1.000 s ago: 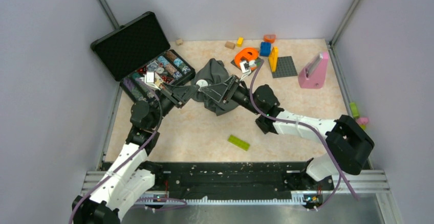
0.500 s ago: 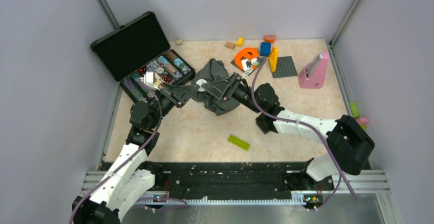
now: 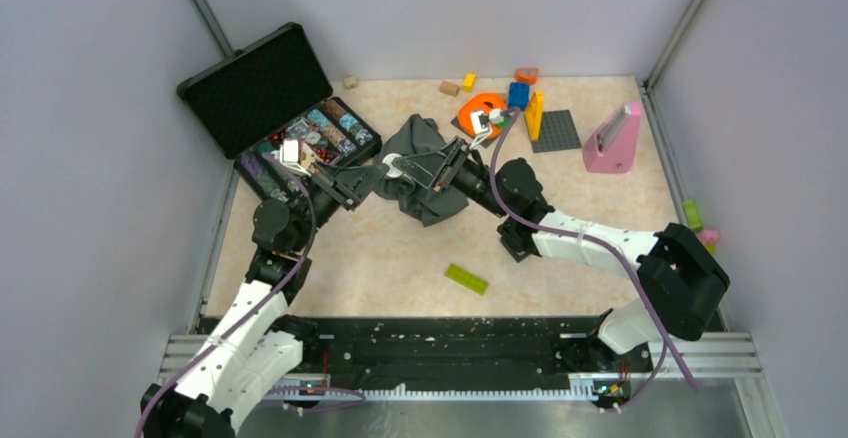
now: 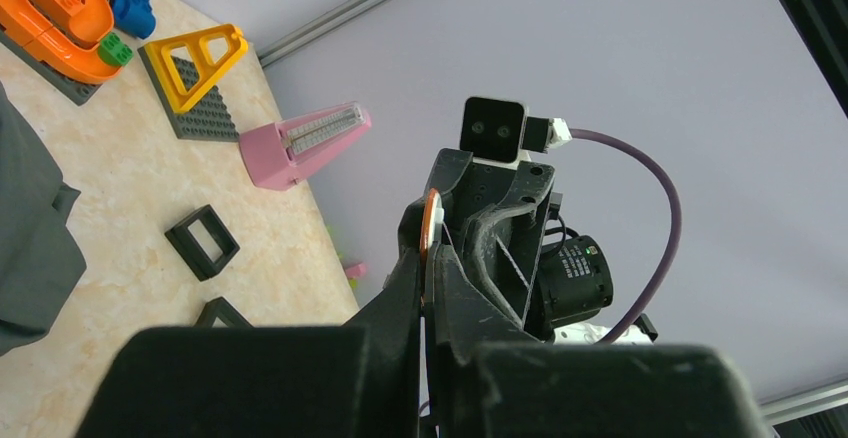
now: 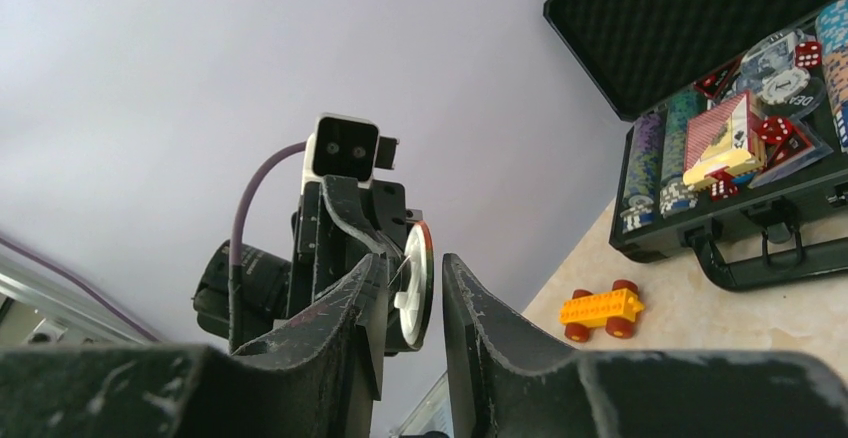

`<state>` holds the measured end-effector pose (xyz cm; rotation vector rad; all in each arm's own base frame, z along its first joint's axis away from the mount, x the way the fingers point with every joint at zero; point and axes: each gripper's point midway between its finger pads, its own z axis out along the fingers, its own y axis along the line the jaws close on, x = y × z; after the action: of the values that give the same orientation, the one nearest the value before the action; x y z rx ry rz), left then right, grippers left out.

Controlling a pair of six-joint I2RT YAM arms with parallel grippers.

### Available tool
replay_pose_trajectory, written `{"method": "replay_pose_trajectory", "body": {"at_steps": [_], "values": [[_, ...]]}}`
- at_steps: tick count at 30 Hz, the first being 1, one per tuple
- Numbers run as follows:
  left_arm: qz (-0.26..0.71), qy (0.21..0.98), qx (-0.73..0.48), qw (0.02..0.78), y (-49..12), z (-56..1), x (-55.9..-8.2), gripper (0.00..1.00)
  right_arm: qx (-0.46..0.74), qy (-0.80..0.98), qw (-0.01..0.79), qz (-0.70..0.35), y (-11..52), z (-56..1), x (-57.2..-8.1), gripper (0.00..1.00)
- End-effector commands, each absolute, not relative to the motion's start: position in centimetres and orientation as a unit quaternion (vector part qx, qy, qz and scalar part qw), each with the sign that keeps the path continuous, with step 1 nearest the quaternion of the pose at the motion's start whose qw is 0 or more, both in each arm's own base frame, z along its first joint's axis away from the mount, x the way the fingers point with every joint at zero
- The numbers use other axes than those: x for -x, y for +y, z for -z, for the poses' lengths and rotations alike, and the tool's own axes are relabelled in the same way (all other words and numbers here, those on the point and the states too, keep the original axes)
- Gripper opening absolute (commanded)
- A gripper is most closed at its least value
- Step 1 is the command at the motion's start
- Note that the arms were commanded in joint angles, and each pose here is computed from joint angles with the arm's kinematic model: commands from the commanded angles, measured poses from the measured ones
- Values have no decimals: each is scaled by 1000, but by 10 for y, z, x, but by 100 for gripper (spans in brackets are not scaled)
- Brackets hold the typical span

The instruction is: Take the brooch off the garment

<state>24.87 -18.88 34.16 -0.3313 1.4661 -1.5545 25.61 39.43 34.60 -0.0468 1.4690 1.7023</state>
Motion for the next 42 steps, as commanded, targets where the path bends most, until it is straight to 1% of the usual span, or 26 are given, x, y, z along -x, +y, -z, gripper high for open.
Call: {"method": "replay_pose_trajectory", "body": {"at_steps": [1,3,6,13,16,19,38,42], "values": [[647,578,116,484,-187,-358,-242,0,31,563,440,-699,396,-369,-256,28],[647,577,116,485,-187,-358,-242,0,32,563,439,-700,396,-369,-255,28],[647,577,117,484,-188,-358,-243,0,34,564,440,-698,395,-368,-254,24],[648,578,114,482,-188,-358,-242,0,37,570,446,-690,396,-367,-257,23],[649,578,114,482,-188,-358,-242,0,46,578,453,-678,397,-365,-258,18],[649,576,113,483,-188,-360,-241,0,55,590,461,-661,398,-360,-261,16],[661,573,108,472,-192,-365,-241,0,76,615,497,-608,405,-343,-269,15],[663,572,107,471,-192,-366,-240,0,81,609,509,-603,405,-341,-270,13]]}}
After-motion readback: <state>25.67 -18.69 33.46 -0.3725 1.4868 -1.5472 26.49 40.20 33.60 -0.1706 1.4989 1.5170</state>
